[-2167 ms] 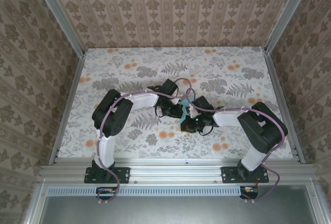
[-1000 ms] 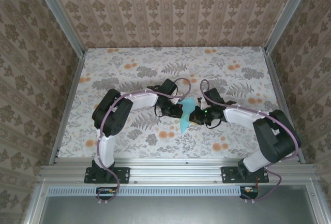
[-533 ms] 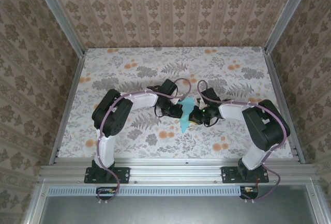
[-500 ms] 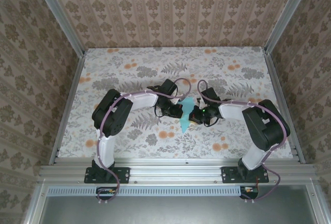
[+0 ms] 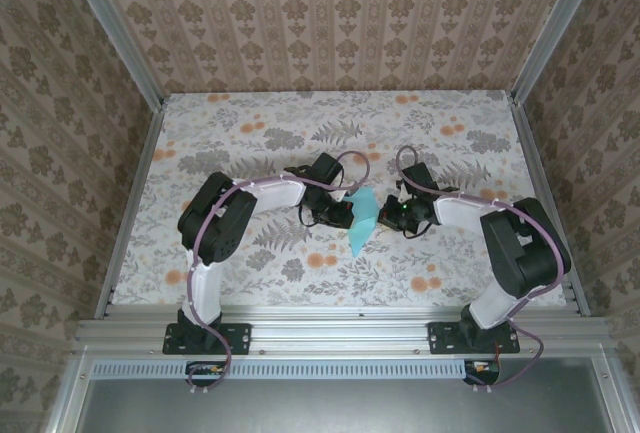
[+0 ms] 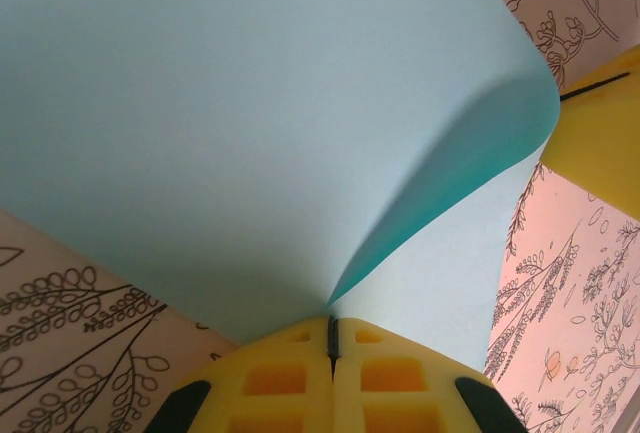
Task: Fold a paper plane with a square sheet of paper (pick it up from the middle)
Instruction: Third fold the triangle at the center of the table.
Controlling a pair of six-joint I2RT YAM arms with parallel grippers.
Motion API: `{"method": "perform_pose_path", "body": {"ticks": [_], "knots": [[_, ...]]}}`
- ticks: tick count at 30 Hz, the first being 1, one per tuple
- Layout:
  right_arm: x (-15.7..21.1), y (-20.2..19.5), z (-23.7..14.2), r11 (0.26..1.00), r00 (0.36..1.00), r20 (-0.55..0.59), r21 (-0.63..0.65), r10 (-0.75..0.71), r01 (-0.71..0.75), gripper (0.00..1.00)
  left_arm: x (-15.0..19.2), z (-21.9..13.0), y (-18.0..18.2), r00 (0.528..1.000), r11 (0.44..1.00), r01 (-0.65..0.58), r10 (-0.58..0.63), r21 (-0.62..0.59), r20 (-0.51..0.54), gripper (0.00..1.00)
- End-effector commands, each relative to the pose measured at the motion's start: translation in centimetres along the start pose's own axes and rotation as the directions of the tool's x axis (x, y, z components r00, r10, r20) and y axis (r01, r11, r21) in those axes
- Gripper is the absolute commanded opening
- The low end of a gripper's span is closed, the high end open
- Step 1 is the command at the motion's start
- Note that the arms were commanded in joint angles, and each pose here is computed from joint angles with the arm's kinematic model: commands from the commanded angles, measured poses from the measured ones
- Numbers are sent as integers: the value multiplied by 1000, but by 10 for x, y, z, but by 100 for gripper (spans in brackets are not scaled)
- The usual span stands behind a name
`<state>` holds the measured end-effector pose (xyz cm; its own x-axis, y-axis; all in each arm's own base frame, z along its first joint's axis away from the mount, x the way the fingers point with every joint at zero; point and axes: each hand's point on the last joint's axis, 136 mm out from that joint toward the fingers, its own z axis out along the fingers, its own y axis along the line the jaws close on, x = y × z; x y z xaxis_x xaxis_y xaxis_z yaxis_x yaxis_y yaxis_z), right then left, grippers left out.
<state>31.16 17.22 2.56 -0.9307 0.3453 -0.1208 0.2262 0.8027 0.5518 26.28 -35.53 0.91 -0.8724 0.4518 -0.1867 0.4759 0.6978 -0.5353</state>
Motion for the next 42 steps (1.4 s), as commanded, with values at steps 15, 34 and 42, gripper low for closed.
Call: {"method": "perform_pose_path", "body": {"ticks": [15,34,42], "knots": [[1,50,-8,990,999,21,-133,-39,41,5,85,38,99,966,939,54,-136,-341,-222,4],[-3,-33,24,990,999,32,139,-9,5,2,91,36,101,962,941,43,-129,-336,-239,4],[-8,-53,3,985,996,80,168,26,-39,2,95,35,103,960,940,41,-131,-338,-247,4]]}}
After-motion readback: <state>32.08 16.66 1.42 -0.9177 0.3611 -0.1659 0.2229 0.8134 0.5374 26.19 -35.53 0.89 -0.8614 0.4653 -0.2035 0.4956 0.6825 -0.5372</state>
